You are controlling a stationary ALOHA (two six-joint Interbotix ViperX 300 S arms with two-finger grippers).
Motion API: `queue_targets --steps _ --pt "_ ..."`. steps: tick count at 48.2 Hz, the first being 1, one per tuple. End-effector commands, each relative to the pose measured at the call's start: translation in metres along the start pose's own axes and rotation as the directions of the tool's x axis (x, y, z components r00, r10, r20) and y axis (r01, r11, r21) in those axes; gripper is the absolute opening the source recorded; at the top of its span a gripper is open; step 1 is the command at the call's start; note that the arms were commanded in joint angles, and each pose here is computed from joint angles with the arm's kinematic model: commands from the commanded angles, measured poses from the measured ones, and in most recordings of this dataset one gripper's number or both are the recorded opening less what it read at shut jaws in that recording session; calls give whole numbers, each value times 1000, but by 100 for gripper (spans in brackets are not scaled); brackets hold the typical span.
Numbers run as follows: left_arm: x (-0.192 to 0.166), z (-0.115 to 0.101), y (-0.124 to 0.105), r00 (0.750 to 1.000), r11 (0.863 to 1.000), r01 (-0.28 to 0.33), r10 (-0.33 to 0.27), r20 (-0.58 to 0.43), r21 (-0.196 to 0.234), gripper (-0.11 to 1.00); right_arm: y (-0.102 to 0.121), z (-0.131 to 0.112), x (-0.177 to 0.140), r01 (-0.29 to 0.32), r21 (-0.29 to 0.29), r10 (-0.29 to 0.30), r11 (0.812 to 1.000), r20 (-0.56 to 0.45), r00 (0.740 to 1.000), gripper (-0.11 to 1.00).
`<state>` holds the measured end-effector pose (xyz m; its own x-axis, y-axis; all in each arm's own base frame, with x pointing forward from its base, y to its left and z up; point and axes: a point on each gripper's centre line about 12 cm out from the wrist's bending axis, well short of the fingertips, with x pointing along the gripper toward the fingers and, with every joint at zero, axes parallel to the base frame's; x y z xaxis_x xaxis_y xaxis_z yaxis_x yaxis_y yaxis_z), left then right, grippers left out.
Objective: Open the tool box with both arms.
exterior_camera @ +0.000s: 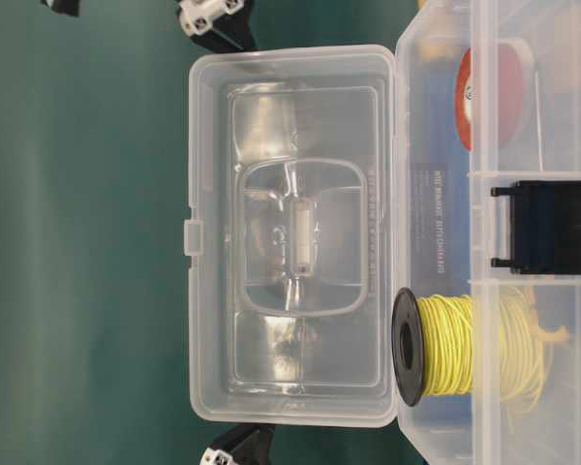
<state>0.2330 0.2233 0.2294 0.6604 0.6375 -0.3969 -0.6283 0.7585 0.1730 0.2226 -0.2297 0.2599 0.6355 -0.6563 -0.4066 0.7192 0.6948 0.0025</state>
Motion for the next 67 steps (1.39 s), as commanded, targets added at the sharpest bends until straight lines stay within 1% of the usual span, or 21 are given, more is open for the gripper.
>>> queue_targets --steps 1,9,17,22,29,32,35,39,41,42,45,49,50,54,55,56,59,62,65,67 --pt "-9 5 2 1000 1000 -7 7 25 2 91 -5 6 -15 16 10 -16 1000 31 999 85" --pt "-29 -6 9 999 999 -34 34 23 -11 91 -11 -2 -46 38 20 -39 999 40 998 85" --pt "-48 -11 10 998 999 -47 48 50 -17 91 -11 -7 -70 42 23 -43 999 54 998 85" --pt "-53 -12 8 997 999 -46 47 58 -17 91 -11 -8 -74 42 25 -43 999 52 998 85" --pt "-53 -10 4 997 999 -29 30 64 -19 91 -9 -9 -69 36 34 -37 999 37 999 85" --pt "-54 -7 -3 997 1000 -5 6 75 -13 91 -2 -11 -65 8 26 -8 1000 23 1000 85" --pt "-56 -5 -14 996 999 32 -32 85 3 91 11 -12 -64 -36 13 36 999 17 999 85" --pt "-60 -3 -35 989 994 103 -106 98 34 91 33 -13 -66 -117 -16 117 993 12 993 85" --pt "-63 -3 -45 985 990 139 -142 101 40 91 45 -14 -67 -159 -33 159 987 8 987 85" --pt "-64 -2 -49 982 987 155 -158 103 40 91 54 -16 -69 -193 -47 194 980 3 981 85" --pt "-70 -2 -67 968 975 219 -223 111 49 91 73 -19 -73 -260 -74 261 963 -7 965 85" --pt "-80 -1 -88 945 953 294 -301 127 77 91 98 -24 -81 -351 -109 350 930 -28 936 85" --pt "-83 -1 -93 938 946 313 -322 130 87 91 107 -26 -85 -383 -124 381 916 -38 924 85" --pt "-96 -2 -113 904 914 387 -403 142 125 91 128 -32 -94 -459 -158 455 874 -62 888 85" --pt "-100 -1 -118 895 904 405 -422 146 134 91 133 -34 -97 -476 -165 471 864 -69 879 85" --pt "-105 -1 -124 880 891 430 -450 150 148 91 137 -35 -99 -493 -171 488 853 -73 870 85" --pt "-115 -2 -136 852 863 474 -500 157 173 91 150 -39 -107 -538 -188 531 822 -87 843 85" --pt "-123 -3 -144 826 838 510 -540 163 194 91 160 -43 -113 -574 -200 565 794 -102 818 85" --pt "-131 -5 -151 805 817 537 -570 163 210 91 166 -46 -115 -592 -205 582 779 -113 805 85" --pt "-133 -6 -152 798 810 545 -580 160 215 91 168 -47 -116 -600 -208 588 773 -120 800 85"
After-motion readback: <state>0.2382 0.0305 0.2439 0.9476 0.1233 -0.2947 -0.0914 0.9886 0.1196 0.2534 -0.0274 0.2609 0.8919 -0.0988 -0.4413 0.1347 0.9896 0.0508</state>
